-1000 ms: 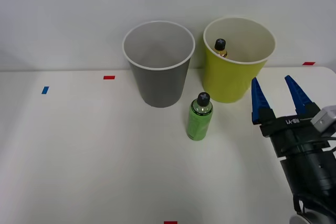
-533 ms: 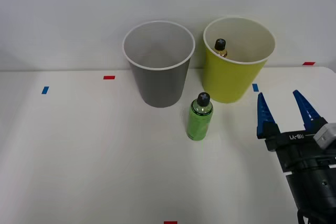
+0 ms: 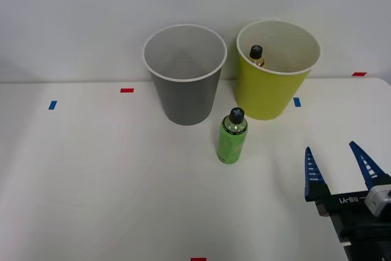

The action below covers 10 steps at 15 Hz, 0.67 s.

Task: Put cans in the gray bin, plastic bottles in the light green bin

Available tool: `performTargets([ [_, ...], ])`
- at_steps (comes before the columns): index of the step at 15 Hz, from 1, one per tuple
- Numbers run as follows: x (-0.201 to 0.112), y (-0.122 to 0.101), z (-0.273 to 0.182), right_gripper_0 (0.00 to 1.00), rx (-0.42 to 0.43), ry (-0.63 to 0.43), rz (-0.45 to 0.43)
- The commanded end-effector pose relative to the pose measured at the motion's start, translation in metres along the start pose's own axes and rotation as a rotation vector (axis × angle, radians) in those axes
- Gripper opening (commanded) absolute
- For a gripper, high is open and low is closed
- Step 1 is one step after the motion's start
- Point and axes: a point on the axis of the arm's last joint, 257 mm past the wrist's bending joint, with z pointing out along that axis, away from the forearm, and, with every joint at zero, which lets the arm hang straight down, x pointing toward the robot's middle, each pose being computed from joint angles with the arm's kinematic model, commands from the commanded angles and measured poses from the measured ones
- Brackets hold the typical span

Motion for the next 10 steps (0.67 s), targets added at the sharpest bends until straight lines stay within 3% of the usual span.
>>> performTargets([
  [1,0.011,0.002,-0.019,0.78,-0.017,0.042,0.061],
  [6,0.033,-0.008,-0.027,0.78,-0.014,0.027,0.093],
  [10,0.055,-0.002,-0.052,0.78,0.012,0.035,0.180],
])
